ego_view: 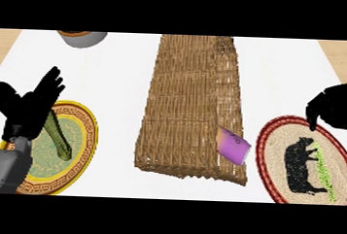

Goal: Pick the can from the placemat and place it in the basket

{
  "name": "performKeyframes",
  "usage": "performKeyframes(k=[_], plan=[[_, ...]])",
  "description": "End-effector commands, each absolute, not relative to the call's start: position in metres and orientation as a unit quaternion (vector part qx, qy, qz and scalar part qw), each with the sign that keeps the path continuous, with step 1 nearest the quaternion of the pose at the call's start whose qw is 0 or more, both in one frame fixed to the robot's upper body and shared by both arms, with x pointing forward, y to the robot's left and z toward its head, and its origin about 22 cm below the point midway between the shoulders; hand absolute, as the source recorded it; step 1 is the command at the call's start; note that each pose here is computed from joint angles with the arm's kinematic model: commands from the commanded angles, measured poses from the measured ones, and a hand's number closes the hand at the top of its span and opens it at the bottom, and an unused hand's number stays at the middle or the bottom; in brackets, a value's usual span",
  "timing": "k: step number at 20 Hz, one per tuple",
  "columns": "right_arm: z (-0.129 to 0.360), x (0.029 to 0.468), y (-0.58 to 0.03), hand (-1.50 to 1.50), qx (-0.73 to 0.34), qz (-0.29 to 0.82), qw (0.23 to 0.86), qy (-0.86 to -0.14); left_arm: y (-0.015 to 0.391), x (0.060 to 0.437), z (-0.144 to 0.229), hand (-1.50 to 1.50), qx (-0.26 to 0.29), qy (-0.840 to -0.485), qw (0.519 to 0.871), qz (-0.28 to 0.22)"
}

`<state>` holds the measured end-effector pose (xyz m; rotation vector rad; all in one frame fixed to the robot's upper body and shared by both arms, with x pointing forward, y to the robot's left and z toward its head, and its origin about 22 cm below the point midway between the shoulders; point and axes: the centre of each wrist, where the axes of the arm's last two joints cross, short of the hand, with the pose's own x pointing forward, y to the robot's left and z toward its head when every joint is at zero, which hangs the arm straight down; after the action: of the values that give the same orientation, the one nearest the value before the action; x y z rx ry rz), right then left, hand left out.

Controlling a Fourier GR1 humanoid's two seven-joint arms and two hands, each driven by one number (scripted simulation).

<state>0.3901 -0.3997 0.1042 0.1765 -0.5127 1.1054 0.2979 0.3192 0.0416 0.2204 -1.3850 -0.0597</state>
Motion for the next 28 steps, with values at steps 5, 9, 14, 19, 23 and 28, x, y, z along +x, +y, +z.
performKeyframes(k=[5,9,14,19,23,28], plan=[[0.122,0.36,-0.488,1.5,0.059,0.208,0.884,-0.415,0.324,0.296,0.043,0.0,0.109,-0.638,0.762,-0.022],[0.138,0.345,-0.517,1.5,0.01,0.042,0.893,-0.449,0.322,0.296,0.043,0.0,0.107,-0.639,0.761,-0.026],[0.169,0.341,-0.531,1.5,-0.024,-0.145,0.888,-0.435,0.319,0.298,0.046,0.0,0.103,-0.645,0.757,-0.033],[0.221,0.343,-0.536,1.5,-0.037,-0.321,0.876,-0.358,0.308,0.298,0.042,0.0,0.082,-0.645,0.758,-0.055],[0.267,0.359,-0.52,1.5,-0.045,-0.432,0.854,-0.285,0.289,0.307,0.049,0.0,0.061,-0.654,0.75,-0.076],[0.304,0.381,-0.49,1.5,-0.097,-0.506,0.831,-0.208,0.285,0.315,0.059,0.0,0.054,-0.658,0.747,-0.079]])
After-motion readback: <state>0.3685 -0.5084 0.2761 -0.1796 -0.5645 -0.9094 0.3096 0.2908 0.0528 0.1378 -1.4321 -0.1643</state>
